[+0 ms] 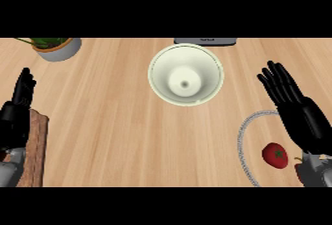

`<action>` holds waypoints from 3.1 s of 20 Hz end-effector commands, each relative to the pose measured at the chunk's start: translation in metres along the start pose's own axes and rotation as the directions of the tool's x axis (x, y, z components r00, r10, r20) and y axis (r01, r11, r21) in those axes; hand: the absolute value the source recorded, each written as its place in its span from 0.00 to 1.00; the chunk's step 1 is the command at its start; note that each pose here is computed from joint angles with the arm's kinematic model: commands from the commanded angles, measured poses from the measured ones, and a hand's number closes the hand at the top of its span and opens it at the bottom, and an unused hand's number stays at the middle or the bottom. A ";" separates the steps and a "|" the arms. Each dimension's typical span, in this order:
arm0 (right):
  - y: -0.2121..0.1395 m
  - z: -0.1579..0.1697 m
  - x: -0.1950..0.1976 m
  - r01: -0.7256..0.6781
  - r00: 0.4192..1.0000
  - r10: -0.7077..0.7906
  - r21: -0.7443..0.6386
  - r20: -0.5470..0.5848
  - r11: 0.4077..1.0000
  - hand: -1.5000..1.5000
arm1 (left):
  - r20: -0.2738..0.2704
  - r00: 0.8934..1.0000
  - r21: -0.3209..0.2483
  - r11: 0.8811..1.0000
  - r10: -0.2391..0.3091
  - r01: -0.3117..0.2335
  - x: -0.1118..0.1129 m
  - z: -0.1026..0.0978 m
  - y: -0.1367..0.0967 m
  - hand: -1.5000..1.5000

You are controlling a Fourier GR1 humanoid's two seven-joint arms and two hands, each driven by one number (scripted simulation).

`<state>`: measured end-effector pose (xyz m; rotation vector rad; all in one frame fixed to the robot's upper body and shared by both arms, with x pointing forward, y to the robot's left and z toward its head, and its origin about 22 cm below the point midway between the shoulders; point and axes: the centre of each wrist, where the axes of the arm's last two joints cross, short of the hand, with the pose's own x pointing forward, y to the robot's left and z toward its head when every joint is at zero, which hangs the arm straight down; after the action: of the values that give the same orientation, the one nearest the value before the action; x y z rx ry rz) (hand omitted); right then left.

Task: Pick the tomato from the placemat and place it in the bowl

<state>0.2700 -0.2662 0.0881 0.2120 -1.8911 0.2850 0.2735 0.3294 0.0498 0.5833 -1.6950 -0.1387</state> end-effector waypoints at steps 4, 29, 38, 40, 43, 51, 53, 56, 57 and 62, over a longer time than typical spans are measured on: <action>-0.041 0.055 -0.035 -0.162 0.970 0.021 -0.581 -0.241 0.797 1.00 | -0.136 0.986 -0.134 0.984 0.099 -0.118 -0.005 0.013 -0.012 0.50; 0.026 0.123 -0.055 -0.898 0.394 0.244 -0.314 -0.886 0.308 0.00 | -0.281 0.936 -0.390 0.866 0.213 -0.314 0.032 -0.011 -0.029 0.50; 0.032 0.020 0.015 -0.915 0.141 0.186 -0.056 -0.972 0.400 0.00 | -0.305 0.929 -0.400 0.858 0.208 -0.323 0.033 -0.015 -0.033 0.50; 0.050 0.002 0.020 -0.904 0.078 0.189 0.011 -0.979 0.428 0.00 | -0.292 0.930 -0.394 0.857 0.225 -0.331 0.028 -0.015 -0.042 0.50; 0.054 -0.015 0.029 -0.883 0.015 0.156 0.060 -0.988 0.466 0.00 | -0.304 0.932 -0.389 0.866 0.200 -0.313 0.028 -0.013 -0.034 0.50; 0.057 -0.027 0.028 -0.850 -0.046 0.133 0.109 -0.990 0.516 0.00 | -0.312 0.925 -0.379 0.864 0.218 -0.331 0.025 -0.023 -0.030 0.50; 0.053 -0.034 0.021 -0.846 -0.097 0.121 0.146 -0.988 0.512 0.00 | -0.308 0.928 -0.381 0.866 0.212 -0.324 0.028 -0.014 -0.033 0.50; 0.036 -0.023 0.017 -0.841 -0.131 0.099 0.163 -0.986 0.517 0.00 | -0.308 0.923 -0.383 0.858 0.230 -0.342 0.023 0.002 -0.042 0.50; 0.040 -0.027 0.013 -0.835 -0.127 0.109 0.166 -0.986 0.524 0.00 | -0.307 0.927 -0.376 0.867 0.215 -0.326 0.015 -0.019 -0.024 0.50; 0.027 -0.034 0.015 -0.827 -0.159 0.101 0.188 -0.982 0.530 0.00 | -0.301 0.928 -0.365 0.873 0.219 -0.324 0.021 -0.017 -0.028 0.50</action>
<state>0.2748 -0.2292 0.1001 -1.0572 -0.5972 0.2751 0.2915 0.2970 0.0571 0.0372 -1.4205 -0.2112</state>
